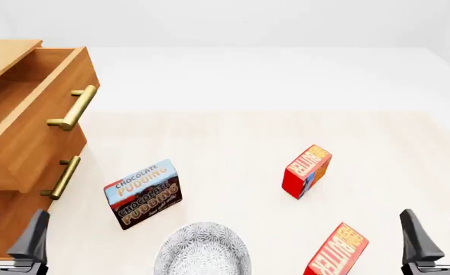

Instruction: Put the butter at the front in the top drawer of the cabinet and close it.

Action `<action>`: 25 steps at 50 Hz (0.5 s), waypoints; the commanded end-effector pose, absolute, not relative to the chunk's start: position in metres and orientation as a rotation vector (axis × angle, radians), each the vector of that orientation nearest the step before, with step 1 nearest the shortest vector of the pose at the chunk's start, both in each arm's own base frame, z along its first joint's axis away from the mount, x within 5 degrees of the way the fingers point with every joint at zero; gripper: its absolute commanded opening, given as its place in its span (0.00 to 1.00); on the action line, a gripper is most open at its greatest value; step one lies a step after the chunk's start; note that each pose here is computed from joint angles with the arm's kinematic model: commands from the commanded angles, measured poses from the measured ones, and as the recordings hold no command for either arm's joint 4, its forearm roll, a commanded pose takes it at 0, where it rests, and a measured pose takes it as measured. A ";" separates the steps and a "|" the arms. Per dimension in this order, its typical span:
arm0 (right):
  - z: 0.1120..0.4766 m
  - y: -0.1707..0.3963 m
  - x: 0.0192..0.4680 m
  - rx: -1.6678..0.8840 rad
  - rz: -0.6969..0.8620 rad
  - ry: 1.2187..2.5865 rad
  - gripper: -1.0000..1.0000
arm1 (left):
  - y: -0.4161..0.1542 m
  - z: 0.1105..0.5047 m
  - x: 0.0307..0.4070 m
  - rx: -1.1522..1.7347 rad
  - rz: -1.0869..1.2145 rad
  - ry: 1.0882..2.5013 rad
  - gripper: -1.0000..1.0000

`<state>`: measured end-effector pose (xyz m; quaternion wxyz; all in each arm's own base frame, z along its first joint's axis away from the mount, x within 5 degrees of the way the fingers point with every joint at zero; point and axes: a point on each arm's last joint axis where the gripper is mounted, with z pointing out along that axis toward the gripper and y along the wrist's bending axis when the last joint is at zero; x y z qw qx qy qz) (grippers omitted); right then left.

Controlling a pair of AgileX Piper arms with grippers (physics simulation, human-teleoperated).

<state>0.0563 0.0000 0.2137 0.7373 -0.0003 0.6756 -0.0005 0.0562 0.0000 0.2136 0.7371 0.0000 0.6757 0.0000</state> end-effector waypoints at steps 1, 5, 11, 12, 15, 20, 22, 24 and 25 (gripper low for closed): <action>0.215 0.000 0.057 -0.003 -0.005 1.482 1.00 | 0.000 0.215 0.056 0.000 0.000 1.485 1.00; 0.215 0.000 0.057 -0.002 -0.005 1.482 1.00 | 0.000 0.215 0.057 0.000 0.000 1.485 1.00; 0.216 0.000 0.057 -0.002 -0.005 1.482 1.00 | 0.000 0.215 0.057 0.000 0.000 1.485 1.00; 0.216 0.000 0.057 -0.002 -0.005 1.482 1.00 | 0.000 0.215 0.057 0.000 0.000 1.485 1.00; 0.216 0.000 0.057 -0.002 -0.005 1.481 1.00 | 0.000 0.215 0.057 0.001 0.001 1.485 1.00; 0.216 0.000 0.057 -0.002 -0.004 1.482 1.00 | 0.001 0.215 0.058 0.005 0.025 1.496 1.00; 0.216 0.000 0.057 -0.002 -0.004 1.482 1.00 | 0.001 0.215 0.060 0.012 0.038 1.504 1.00; 0.216 0.000 0.057 -0.002 -0.004 1.482 1.00 | 0.001 0.215 0.060 0.016 0.044 1.504 1.00; 0.216 0.000 0.057 -0.002 -0.004 1.481 1.00 | 0.001 0.216 0.057 0.014 0.044 1.495 1.00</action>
